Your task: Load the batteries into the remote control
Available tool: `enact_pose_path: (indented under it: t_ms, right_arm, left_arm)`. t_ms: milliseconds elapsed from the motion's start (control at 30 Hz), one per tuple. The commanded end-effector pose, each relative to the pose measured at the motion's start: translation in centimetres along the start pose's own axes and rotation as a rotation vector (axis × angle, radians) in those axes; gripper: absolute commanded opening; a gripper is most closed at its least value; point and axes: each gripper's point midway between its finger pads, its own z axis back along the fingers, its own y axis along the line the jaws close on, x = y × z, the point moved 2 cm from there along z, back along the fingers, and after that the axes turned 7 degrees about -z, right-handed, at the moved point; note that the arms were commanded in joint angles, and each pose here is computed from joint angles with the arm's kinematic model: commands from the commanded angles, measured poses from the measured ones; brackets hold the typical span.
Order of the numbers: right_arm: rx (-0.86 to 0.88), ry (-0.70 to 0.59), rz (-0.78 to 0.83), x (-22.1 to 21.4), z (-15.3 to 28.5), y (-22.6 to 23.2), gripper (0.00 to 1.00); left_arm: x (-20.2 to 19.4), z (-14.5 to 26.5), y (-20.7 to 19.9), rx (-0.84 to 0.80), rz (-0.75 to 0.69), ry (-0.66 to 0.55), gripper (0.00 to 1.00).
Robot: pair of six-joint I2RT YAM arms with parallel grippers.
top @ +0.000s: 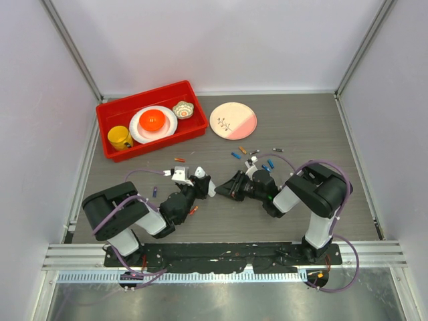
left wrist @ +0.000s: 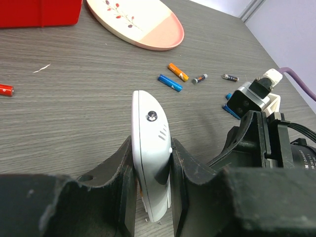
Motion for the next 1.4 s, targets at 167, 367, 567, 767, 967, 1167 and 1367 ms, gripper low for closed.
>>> enact_pose_path:
  t_ms: [167, 367, 567, 767, 967, 1167, 1367]
  right_arm:
    - [0.157, -0.027, 0.075, 0.5, 0.9, 4.5, 0.24]
    - [0.133, -0.033, 0.081, 0.5, 1.2, 3.7, 0.24]
    - [0.111, -0.038, 0.078, 0.6, 1.4, 3.0, 0.24]
    - [0.086, -0.04, 0.082, 0.7, 1.4, 2.3, 0.25]
    - [0.056, -0.05, 0.074, 0.8, 1.6, 1.2, 0.25]
    - [0.03, -0.064, 0.069, 1.1, 2.0, 0.3, 0.25]
    - [0.025, -0.071, 0.07, 1.4, 2.3, 0.0, 0.26]
  left_arm:
    - [-1.5, 0.3, 0.2, 0.008, -0.033, 0.041, 0.0]
    - [-1.3, 0.4, 0.2, 0.009, -0.021, 0.032, 0.0]
    - [-0.8, 0.4, 0.0, 0.001, -0.011, 0.022, 0.0]
    - [-0.7, 0.5, 0.0, 0.001, -0.006, 0.019, 0.0]
    - [-0.6, 0.6, 0.2, 0.006, -0.008, 0.018, 0.0]
    - [-0.5, 0.9, 0.9, 0.034, -0.023, 0.012, 0.0]
    - [-0.5, 1.0, 1.2, 0.047, -0.034, 0.015, 0.0]
